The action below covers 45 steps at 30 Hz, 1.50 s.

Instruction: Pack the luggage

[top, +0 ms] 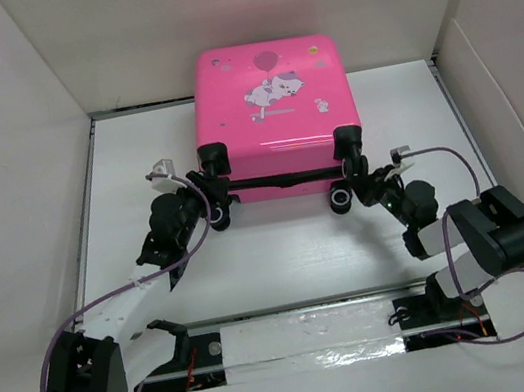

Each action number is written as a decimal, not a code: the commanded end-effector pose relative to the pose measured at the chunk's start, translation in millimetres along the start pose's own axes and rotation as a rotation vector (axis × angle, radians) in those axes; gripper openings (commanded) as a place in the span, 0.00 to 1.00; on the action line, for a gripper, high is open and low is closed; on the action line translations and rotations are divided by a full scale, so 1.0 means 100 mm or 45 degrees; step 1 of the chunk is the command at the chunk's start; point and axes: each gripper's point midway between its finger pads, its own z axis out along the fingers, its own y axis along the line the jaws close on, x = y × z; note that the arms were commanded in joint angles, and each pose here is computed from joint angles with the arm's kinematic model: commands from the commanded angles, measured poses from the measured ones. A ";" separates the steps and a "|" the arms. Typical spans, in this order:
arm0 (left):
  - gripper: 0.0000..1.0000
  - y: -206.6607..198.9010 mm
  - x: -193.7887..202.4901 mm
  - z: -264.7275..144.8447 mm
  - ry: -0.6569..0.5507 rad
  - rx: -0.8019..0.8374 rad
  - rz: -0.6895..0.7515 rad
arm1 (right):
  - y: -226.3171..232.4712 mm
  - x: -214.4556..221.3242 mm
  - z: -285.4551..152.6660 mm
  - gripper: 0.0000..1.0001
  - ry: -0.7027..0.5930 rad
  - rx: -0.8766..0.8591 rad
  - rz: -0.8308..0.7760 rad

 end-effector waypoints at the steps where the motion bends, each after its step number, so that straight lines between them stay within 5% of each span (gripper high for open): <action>1: 0.00 -0.52 -0.45 -0.04 -0.193 0.253 -0.041 | 0.61 -0.43 -0.07 0.00 -0.313 -0.182 -0.136; 8: 0.00 -0.83 -0.29 -0.01 -0.104 0.403 -0.121 | 0.85 0.00 -0.03 0.00 -0.305 0.218 -0.158; 14: 0.00 -0.96 -0.27 -0.05 -0.070 0.482 -0.154 | 1.27 0.13 0.22 0.00 -0.321 0.260 -0.225; 22: 0.00 -0.80 -0.45 -0.14 -0.180 0.345 -0.065 | 0.61 -0.04 -0.04 0.00 -0.311 0.443 -0.055; 25: 0.00 -0.81 -0.49 -0.17 -0.194 0.345 -0.057 | 0.19 -0.20 -0.23 0.16 -0.358 0.493 0.006; 32: 0.00 -0.81 -0.51 -0.18 -0.206 0.343 -0.043 | 0.15 -0.37 -0.18 0.51 -0.256 0.329 -0.081; 45: 0.00 -0.77 -0.44 -0.14 -0.183 0.338 -0.033 | 0.06 -0.47 0.11 0.48 -0.180 0.246 -0.137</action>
